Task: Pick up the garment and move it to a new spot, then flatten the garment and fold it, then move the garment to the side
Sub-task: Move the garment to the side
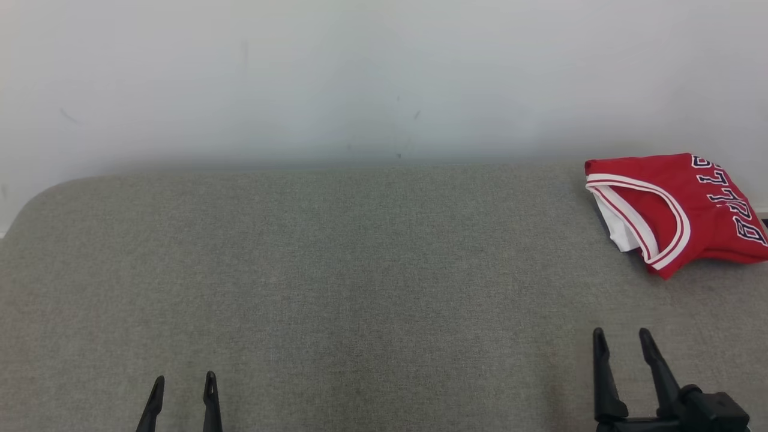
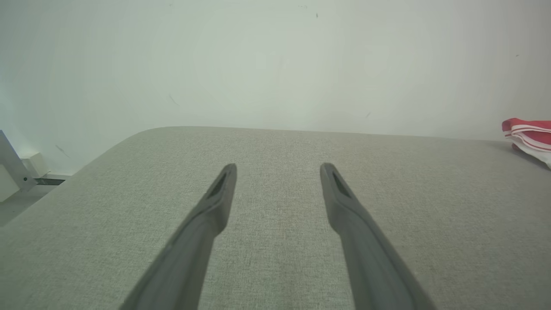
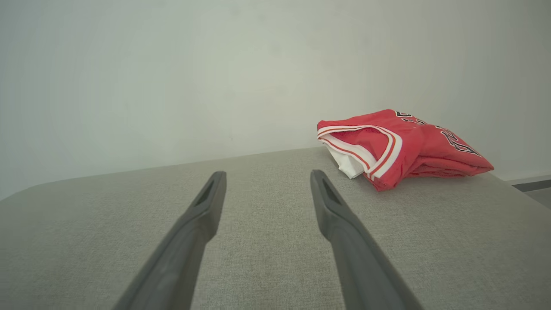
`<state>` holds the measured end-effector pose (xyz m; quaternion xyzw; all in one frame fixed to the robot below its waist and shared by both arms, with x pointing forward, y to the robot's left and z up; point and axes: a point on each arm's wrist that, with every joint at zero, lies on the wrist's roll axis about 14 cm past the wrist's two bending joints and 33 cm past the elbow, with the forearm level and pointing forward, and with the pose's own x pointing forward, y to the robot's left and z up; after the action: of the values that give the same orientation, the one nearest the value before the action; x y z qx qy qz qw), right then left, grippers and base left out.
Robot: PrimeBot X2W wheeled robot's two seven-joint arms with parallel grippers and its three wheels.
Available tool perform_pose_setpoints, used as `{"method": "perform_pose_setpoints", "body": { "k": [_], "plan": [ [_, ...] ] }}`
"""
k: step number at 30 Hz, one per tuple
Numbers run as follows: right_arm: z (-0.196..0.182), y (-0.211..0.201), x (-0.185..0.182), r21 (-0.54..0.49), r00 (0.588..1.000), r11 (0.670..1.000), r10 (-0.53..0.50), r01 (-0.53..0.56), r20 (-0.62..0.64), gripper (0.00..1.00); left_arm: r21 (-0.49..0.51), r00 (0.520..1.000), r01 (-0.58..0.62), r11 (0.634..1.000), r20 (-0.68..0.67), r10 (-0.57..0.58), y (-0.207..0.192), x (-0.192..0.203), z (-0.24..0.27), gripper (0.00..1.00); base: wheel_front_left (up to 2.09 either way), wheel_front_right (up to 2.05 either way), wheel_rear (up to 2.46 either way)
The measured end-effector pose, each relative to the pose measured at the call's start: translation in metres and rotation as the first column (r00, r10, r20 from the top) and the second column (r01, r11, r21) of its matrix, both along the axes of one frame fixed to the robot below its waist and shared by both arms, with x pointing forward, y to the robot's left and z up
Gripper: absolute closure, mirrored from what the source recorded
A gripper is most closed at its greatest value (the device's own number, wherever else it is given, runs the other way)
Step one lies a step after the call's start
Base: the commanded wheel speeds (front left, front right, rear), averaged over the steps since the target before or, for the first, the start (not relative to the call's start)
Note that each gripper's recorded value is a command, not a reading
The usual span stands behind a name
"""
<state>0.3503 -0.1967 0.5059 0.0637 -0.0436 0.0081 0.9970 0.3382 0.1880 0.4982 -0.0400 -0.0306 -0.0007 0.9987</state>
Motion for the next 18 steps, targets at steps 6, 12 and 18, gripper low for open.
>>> {"method": "perform_pose_setpoints", "body": {
  "k": [6, 12, 18],
  "plan": [
    [-0.009, 0.025, -0.001, 0.012, 0.997, 0.998, 0.068, -0.068, -0.027, 0.0, 0.012, 1.0, -0.015, 1.0, -0.008, 0.015, 0.003, -0.002, -0.002, 0.0, 0.0, 0.0, 0.0],
    [-0.021, 0.042, -0.005, 0.014, 0.991, 0.993, 0.118, -0.118, -0.064, 0.0, 0.015, 0.999, -0.033, 0.999, -0.022, 0.034, 0.007, -0.005, -0.007, 0.0, 0.0, 0.0, 0.0],
    [-0.022, 0.043, -0.006, 0.016, 0.99, 0.993, 0.12, -0.119, -0.068, 0.0, 0.008, 0.999, -0.037, 0.999, -0.036, 0.037, 0.008, -0.006, -0.011, 0.0, 0.0, 0.0, 0.0]
  ]
}}
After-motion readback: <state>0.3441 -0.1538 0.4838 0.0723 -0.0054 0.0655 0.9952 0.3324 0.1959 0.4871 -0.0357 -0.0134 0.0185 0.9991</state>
